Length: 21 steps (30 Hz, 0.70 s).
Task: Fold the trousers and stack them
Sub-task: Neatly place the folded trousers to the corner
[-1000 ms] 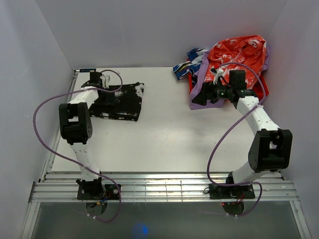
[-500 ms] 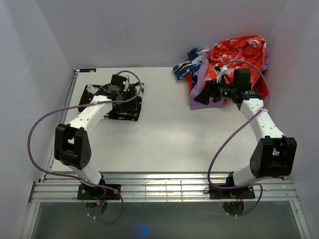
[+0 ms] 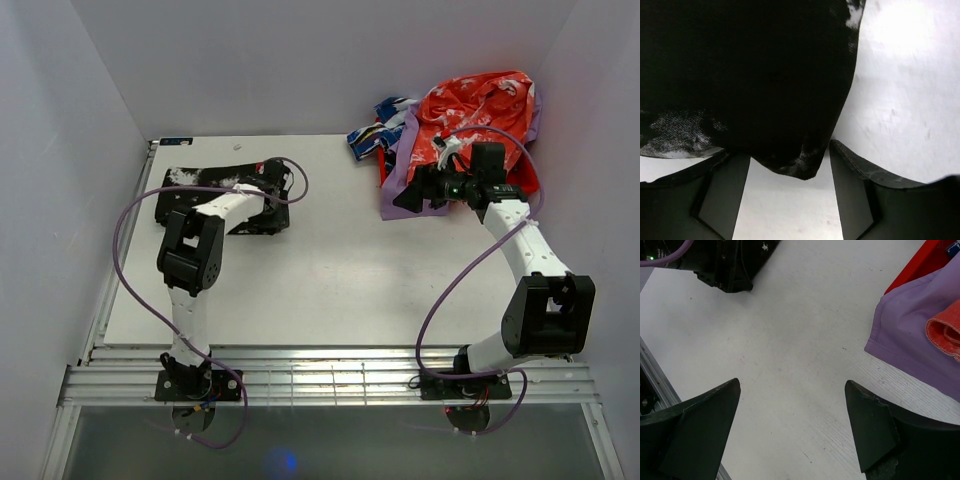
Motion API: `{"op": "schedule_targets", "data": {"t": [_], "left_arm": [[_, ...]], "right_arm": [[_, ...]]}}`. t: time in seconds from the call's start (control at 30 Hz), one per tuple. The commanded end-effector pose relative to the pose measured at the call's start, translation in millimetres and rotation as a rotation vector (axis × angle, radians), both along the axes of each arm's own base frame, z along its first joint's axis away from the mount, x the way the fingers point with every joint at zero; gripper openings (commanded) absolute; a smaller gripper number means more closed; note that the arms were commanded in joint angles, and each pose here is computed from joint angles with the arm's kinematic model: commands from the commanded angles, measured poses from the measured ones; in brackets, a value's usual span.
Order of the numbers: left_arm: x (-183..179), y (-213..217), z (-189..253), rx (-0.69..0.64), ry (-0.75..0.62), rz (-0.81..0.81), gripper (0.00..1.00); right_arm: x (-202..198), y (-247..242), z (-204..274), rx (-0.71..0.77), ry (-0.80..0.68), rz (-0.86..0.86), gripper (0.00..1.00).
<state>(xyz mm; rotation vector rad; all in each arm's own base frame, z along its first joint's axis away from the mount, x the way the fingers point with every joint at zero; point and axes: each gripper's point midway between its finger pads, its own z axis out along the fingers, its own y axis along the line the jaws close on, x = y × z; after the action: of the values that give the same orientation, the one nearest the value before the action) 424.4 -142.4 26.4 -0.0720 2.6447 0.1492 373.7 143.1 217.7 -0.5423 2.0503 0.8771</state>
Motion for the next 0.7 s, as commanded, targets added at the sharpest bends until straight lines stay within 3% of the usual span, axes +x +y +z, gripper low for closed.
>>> {"op": "schedule_targets", "data": {"t": [0.0,0.27,0.67], "left_arm": [[24,53,-18,0.085,-0.005,0.113,0.74],[75,94,-16,0.099,-0.092,0.005,0.73],[134,107,-19,0.080,-0.150,-0.204,0.71]], "right_arm": [[1,-2,10,0.004,-0.043,0.002,0.90],[1,-2,6,0.015,-0.033,0.004,0.90],[-2,-2,5,0.019,-0.032,0.000,0.90]]}}
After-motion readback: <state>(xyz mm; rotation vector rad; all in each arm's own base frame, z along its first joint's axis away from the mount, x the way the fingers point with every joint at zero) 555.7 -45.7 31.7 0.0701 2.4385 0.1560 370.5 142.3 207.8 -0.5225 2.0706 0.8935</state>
